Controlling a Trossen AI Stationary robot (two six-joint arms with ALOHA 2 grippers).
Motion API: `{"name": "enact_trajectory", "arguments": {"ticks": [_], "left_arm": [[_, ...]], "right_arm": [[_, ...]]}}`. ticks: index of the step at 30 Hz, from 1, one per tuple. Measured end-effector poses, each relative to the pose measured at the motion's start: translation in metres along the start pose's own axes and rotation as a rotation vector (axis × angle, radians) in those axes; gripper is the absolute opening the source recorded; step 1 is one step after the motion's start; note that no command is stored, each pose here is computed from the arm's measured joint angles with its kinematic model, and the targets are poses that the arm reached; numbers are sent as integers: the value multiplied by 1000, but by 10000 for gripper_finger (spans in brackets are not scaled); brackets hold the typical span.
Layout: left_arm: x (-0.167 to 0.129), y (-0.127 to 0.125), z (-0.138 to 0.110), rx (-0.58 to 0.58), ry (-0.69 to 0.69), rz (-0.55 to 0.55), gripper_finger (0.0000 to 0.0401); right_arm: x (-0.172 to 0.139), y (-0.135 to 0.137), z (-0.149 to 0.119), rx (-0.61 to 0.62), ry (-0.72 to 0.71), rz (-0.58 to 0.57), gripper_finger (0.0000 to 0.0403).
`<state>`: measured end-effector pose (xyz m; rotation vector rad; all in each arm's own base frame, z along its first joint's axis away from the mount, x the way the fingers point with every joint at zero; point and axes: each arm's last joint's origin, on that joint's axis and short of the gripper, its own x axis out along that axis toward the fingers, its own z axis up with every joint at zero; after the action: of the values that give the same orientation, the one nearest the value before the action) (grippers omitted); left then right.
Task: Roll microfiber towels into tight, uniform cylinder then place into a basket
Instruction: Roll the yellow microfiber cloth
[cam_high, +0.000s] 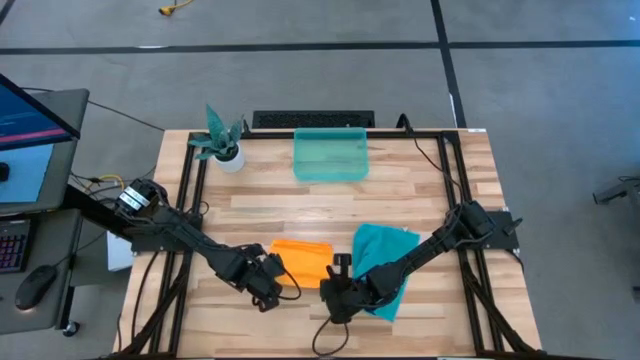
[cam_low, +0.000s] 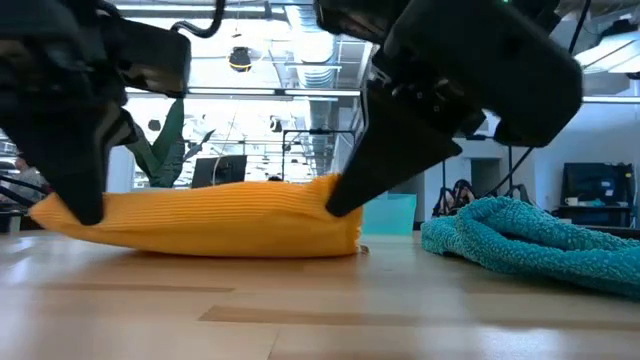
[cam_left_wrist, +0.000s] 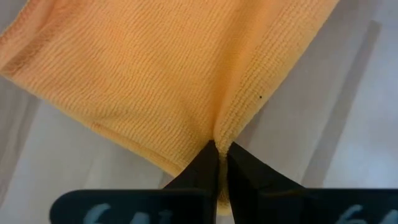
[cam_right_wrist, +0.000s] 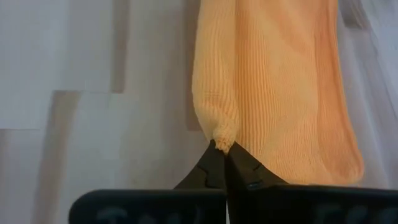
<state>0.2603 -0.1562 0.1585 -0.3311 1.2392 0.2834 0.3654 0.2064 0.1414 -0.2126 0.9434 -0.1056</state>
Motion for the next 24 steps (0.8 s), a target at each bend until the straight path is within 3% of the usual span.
{"name": "enact_trajectory", "arguments": {"ticks": [11,17,24], "left_arm": [[2,7,9,-71,-1,9,11],[1,9,15,-91,14,-8,11],[0,11,21,-93,8,-14,11]], "right_arm": [[6,-17,-4,189,69,-82,6],[12,-32,-1,369,74,-127,7],[21,-50,3,501,121,-95,6]]}}
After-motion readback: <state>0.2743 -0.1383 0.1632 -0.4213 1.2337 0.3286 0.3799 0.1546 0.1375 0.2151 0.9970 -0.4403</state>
